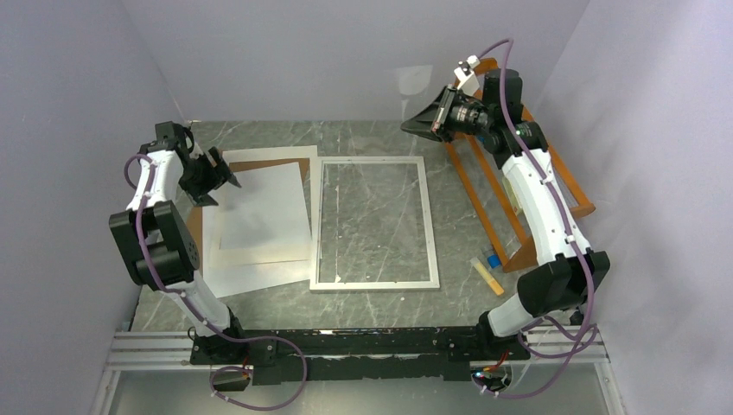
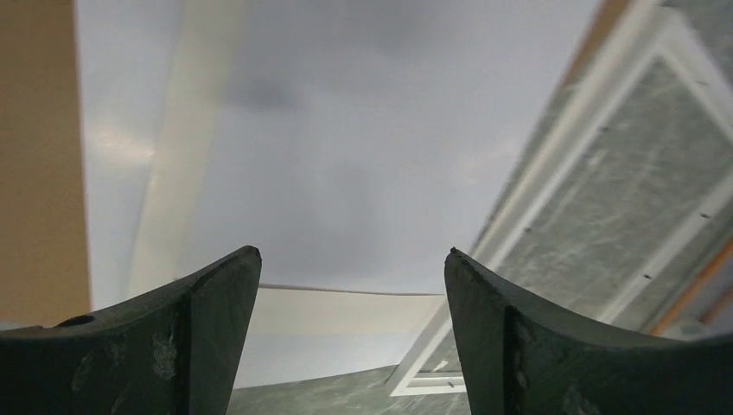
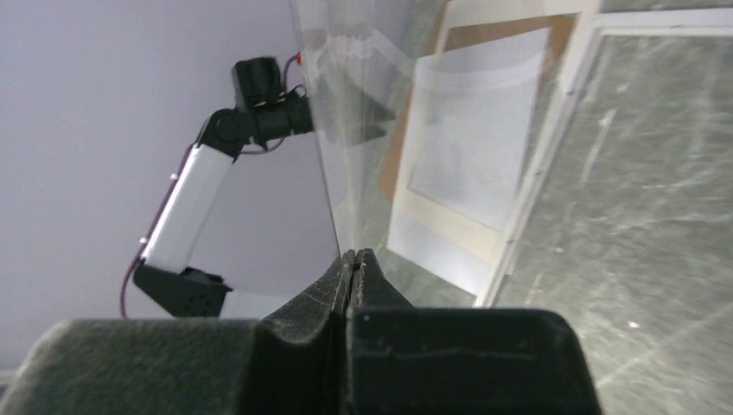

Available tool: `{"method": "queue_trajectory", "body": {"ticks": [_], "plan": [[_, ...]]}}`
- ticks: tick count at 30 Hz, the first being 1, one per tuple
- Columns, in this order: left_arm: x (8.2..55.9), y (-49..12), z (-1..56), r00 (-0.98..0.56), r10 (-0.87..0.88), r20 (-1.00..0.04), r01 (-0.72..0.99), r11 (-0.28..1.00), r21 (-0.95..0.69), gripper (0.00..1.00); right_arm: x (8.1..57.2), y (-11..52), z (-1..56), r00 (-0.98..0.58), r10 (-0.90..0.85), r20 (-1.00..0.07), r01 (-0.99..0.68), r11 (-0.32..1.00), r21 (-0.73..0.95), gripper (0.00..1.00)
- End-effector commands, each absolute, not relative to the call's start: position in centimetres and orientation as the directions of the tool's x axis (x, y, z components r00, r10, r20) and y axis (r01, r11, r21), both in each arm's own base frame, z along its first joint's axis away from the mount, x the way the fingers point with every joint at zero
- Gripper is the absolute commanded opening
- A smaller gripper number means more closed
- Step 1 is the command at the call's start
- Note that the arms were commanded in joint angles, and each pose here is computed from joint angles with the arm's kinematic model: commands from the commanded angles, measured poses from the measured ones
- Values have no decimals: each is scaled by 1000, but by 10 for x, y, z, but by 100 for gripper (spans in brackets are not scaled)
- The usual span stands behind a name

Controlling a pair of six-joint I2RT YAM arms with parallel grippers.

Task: Put the photo into the frame
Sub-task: Place the photo frame item in the photo frame.

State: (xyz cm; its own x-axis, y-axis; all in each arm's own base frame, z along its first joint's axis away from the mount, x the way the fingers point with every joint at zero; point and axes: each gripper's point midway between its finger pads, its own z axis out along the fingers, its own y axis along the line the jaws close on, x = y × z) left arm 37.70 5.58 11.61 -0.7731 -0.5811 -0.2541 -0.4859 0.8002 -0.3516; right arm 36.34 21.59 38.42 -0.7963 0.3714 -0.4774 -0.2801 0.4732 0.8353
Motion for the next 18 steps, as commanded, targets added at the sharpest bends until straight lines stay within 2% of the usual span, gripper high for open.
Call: {"method": "queue_trajectory", "body": {"ticks": [1, 5, 9, 15, 18], "plan": [[397, 30, 148, -753, -575, -320, -391, 781, -487, 82, 325, 257, 438, -812, 320, -488, -419, 263, 869, 0], [398, 30, 145, -745, -589, -312, -413, 776, -477, 79, 309, 284, 442, -857, 261, -443, -406, 185, 895, 0], [391, 45, 142, -712, -619, -332, -487, 776, -402, 79, 314, 289, 423, -895, 271, -355, -309, 198, 930, 0], [382, 58, 150, -653, -652, -386, -545, 758, -357, 81, 335, 286, 340, -934, 303, -188, -92, 305, 948, 0], [380, 52, 150, -657, -652, -379, -531, 757, -381, 81, 341, 283, 295, -940, 306, -148, -36, 343, 939, 6]]}}
